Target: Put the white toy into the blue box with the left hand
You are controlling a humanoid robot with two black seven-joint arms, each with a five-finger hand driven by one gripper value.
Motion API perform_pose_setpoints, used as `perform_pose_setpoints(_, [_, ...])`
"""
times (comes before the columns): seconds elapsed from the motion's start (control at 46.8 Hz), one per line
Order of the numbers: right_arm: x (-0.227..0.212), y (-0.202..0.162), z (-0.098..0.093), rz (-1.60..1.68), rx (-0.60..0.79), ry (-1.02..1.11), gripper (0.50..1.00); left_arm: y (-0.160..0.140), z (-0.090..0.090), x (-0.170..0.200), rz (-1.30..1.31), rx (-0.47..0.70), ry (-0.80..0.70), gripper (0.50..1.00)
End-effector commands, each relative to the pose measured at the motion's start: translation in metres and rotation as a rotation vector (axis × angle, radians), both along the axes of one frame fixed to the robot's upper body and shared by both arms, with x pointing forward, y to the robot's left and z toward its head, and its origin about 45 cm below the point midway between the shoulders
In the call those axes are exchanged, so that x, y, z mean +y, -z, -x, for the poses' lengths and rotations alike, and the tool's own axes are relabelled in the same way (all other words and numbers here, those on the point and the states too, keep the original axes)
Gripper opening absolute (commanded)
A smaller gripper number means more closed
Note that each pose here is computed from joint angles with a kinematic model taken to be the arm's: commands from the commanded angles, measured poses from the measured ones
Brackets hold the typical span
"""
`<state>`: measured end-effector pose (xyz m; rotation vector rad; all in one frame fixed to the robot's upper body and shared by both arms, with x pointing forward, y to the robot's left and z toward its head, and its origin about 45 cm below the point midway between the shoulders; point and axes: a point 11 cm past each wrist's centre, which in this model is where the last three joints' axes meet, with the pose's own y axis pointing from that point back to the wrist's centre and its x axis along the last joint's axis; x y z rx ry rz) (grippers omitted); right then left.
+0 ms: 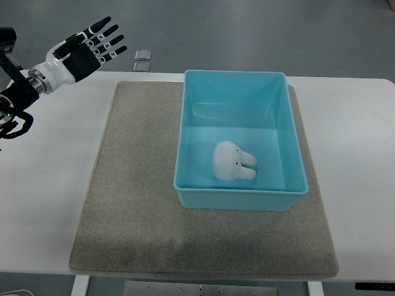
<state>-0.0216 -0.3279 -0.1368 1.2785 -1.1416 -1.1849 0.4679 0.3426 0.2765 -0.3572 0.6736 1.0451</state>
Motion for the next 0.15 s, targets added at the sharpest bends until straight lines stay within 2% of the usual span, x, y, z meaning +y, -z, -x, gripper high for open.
perform_pose_setpoints(0.0, [0.0011, 0.0001, 0.001, -0.003, 0.002, -0.007, 0.936, -0.0002, 0.0001, 0.0007, -0.001, 0.0, -0.001, 0.996])
perform_pose_setpoints(0.128, [0.0014, 0.0001, 0.0006, -0.006, -0.009, -0.012, 0.936, -0.0012, 0.0004, 0.0037, -0.004, -0.002, -0.006, 0.996])
